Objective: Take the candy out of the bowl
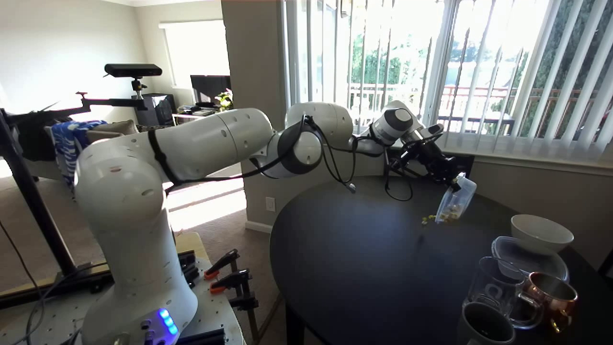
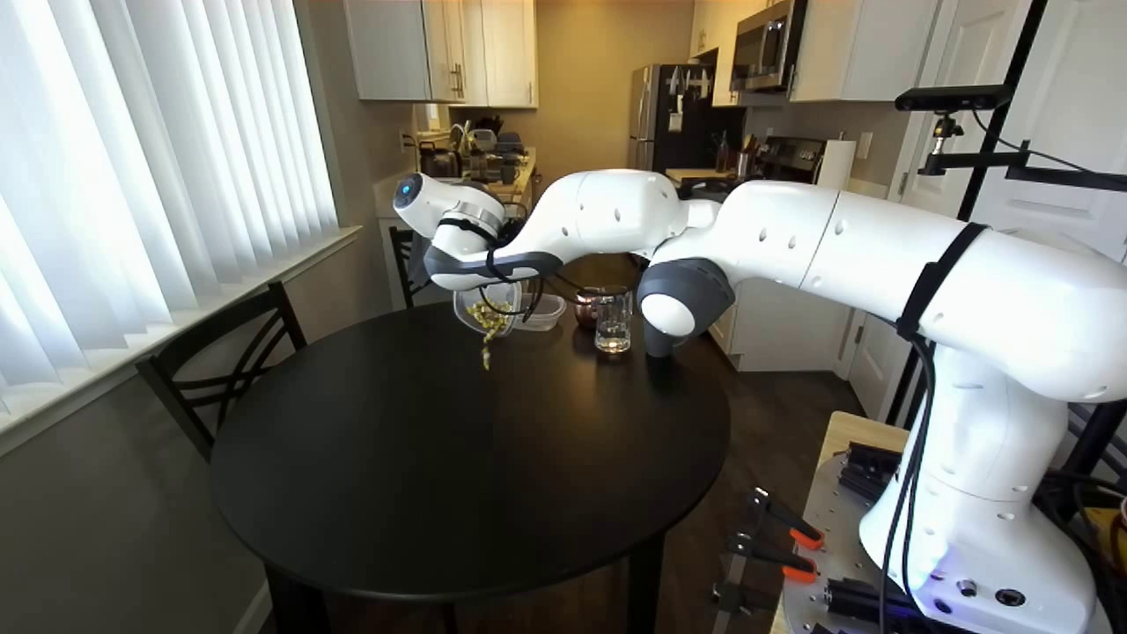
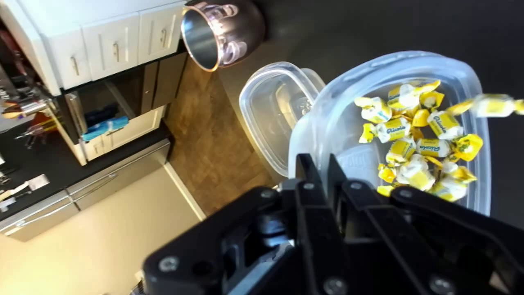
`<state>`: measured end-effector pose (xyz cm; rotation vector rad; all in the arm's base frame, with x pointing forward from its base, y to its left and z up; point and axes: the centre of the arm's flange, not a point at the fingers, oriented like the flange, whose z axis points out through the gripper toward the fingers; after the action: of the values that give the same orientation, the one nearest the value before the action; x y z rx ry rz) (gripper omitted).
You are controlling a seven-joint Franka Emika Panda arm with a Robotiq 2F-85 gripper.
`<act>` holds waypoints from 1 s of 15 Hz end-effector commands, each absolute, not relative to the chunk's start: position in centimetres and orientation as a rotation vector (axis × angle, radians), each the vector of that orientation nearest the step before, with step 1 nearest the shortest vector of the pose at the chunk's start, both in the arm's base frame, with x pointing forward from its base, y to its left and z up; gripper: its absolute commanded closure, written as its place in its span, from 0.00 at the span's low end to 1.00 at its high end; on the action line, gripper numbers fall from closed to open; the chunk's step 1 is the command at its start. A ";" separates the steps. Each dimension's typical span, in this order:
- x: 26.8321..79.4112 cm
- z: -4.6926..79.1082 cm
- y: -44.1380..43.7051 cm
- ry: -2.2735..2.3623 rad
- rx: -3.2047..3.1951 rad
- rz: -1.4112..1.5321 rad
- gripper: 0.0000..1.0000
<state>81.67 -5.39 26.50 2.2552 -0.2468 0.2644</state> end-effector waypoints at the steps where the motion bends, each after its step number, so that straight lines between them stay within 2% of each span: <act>1: 81.9 26.9 -4.4 -0.259 2.117 0.251 0.98; 15: 82.2 25.1 -5.1 -0.288 1.934 0.211 0.98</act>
<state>80.73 -5.37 25.18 1.9804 -0.2579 0.2134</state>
